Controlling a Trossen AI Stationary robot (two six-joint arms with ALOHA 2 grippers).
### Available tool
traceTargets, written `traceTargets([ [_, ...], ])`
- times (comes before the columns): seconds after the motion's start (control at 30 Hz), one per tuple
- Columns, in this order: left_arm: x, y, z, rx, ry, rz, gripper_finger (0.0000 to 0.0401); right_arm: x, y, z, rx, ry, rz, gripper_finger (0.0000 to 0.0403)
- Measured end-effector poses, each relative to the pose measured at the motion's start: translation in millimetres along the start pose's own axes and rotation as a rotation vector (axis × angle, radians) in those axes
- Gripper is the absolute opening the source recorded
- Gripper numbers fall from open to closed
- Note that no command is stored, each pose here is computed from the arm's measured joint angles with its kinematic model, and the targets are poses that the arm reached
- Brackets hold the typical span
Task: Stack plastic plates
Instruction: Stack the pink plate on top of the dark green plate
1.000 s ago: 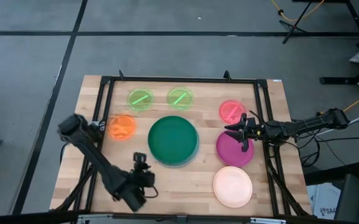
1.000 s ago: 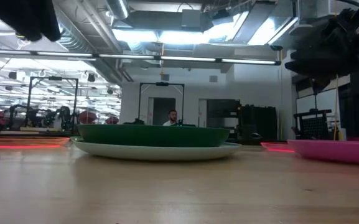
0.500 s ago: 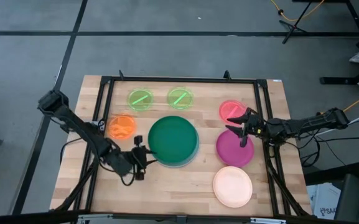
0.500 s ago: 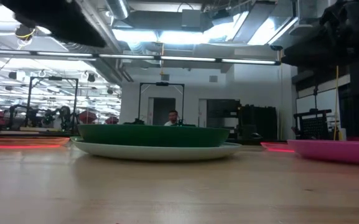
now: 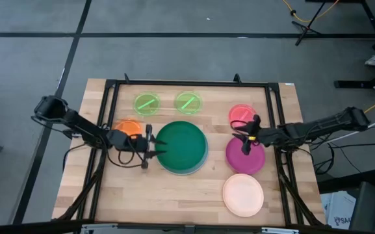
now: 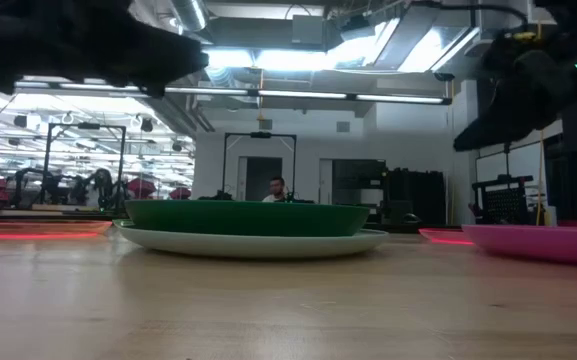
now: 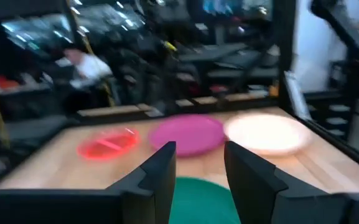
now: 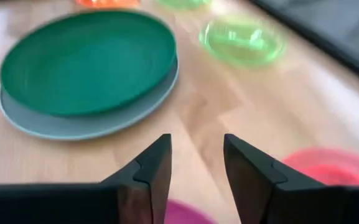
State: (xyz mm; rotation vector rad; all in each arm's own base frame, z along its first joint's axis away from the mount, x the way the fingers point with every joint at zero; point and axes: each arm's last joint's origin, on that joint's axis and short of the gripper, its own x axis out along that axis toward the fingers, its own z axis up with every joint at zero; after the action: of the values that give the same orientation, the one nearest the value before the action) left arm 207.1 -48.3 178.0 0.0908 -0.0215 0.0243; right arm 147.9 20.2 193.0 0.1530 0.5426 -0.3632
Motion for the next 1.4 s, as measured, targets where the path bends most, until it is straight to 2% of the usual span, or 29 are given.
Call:
traceTargets([
  [0.1, 2.2, 8.6, 2.4, 0.036, -0.037, -0.017, 0.013, 1.2, 4.4, 5.3, 0.003, 0.121, 0.002, 0.0138],
  [0.17, 3.2, 12.4, 3.5, 0.04, -0.055, -0.045, 0.013, 0.0, 5.9, 7.8, 0.056, 0.215, -0.008, 0.0138],
  [0.3, 5.3, 21.5, 3.3, 0.066, -0.053, -0.006, 0.013, -5.7, 1.3, 10.4, 0.162, 0.385, -0.046, 0.0138],
  [0.53, 7.1, 28.8, -6.1, 0.068, 0.003, -0.026, 0.013, -5.6, -23.1, 10.7, 0.277, 0.517, -0.155, 0.0138],
  [0.73, 7.2, 28.3, -6.3, 0.062, 0.003, -0.039, 0.013, -1.3, -40.4, 8.1, 0.327, 0.594, -0.141, 0.0138],
  [0.8, 7.2, 28.3, -6.3, 0.045, 0.003, -0.039, 0.013, -2.1, -43.0, 6.8, 0.312, 0.632, -0.107, 0.0138],
  [0.9, 7.2, 28.3, -6.3, 0.04, 0.003, -0.039, 0.013, -3.4, -48.2, -0.2, 0.286, 0.712, -0.124, 0.0138],
  [1.17, 10.6, 25.1, -2.4, -0.024, -0.086, -0.039, 0.013, 5.9, -50.9, -5.6, 0.322, 0.753, -0.137, 0.0138],
  [1.4, 17.3, 20.7, -8.1, -0.028, -0.094, -0.045, 0.013, 19.0, -48.8, -7.5, 0.318, 0.792, -0.129, 0.0138],
])
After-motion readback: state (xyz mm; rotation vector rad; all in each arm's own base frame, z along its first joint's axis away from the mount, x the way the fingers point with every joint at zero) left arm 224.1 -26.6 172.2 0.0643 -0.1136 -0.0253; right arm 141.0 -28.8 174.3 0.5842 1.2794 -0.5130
